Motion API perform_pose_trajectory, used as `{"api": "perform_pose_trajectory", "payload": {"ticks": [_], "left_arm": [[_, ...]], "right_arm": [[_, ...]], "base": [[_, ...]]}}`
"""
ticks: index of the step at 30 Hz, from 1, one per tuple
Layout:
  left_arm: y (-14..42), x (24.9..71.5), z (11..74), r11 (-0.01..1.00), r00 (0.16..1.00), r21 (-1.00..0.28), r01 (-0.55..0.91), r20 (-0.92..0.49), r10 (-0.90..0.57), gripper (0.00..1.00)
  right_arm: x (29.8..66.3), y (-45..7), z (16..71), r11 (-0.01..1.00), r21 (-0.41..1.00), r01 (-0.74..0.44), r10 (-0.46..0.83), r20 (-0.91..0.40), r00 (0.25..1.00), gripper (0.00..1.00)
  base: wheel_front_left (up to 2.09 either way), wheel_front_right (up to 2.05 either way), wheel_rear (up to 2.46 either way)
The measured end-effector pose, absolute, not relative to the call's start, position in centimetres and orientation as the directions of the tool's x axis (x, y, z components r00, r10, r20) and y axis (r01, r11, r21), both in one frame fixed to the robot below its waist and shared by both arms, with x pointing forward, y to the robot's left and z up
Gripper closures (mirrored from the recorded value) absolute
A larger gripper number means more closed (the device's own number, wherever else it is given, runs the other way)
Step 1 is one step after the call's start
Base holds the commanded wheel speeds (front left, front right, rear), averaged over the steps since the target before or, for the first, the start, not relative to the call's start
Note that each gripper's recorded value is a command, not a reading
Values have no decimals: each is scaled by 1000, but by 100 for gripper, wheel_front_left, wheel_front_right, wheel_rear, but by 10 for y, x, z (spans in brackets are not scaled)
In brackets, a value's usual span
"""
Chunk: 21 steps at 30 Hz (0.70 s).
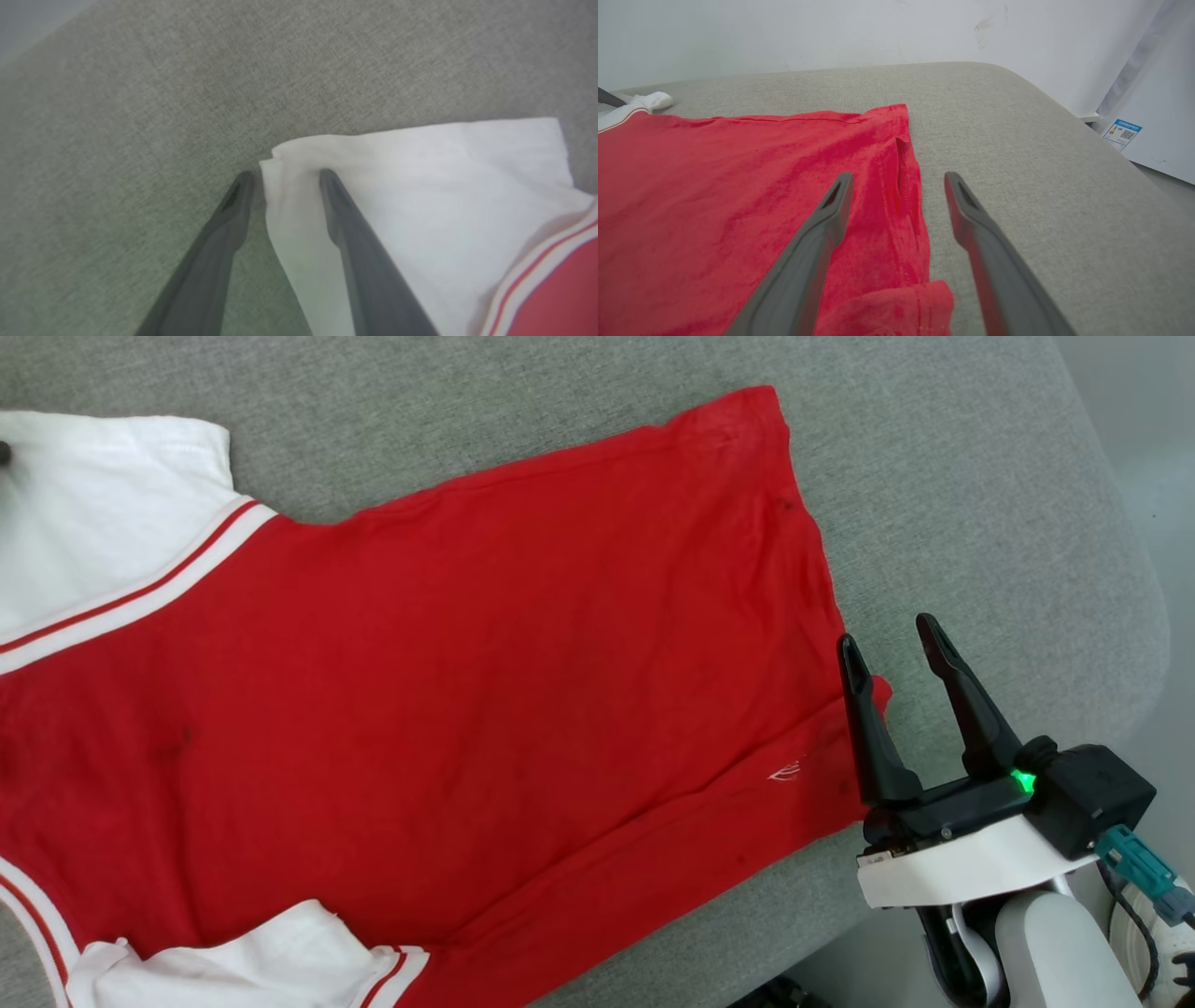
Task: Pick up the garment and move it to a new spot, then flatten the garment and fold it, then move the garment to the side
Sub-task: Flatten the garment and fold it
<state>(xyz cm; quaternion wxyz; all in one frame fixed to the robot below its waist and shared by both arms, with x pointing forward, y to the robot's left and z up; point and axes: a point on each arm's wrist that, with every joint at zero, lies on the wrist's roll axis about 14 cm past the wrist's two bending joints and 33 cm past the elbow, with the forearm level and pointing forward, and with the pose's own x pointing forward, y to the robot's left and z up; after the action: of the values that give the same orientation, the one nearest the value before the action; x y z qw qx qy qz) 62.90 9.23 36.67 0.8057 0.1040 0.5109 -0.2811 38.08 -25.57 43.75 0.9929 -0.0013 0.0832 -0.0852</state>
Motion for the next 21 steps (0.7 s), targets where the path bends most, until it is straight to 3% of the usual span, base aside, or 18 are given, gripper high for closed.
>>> {"api": "perform_pose_trajectory", "payload": {"ticks": [14, 21], "left_arm": [[72, 626, 415, 786, 476, -111, 608, -742, -472, 100], [72, 610, 472, 757, 580, -57, 651, -606, -544, 100]], "right_arm": [[395, -254, 455, 991, -59, 121, -128, -133, 983, 0], [406, -265, 463, 988, -150, 37, -73, -242, 967, 0]], "base": [[0, 0, 0], [0, 0, 0]]}}
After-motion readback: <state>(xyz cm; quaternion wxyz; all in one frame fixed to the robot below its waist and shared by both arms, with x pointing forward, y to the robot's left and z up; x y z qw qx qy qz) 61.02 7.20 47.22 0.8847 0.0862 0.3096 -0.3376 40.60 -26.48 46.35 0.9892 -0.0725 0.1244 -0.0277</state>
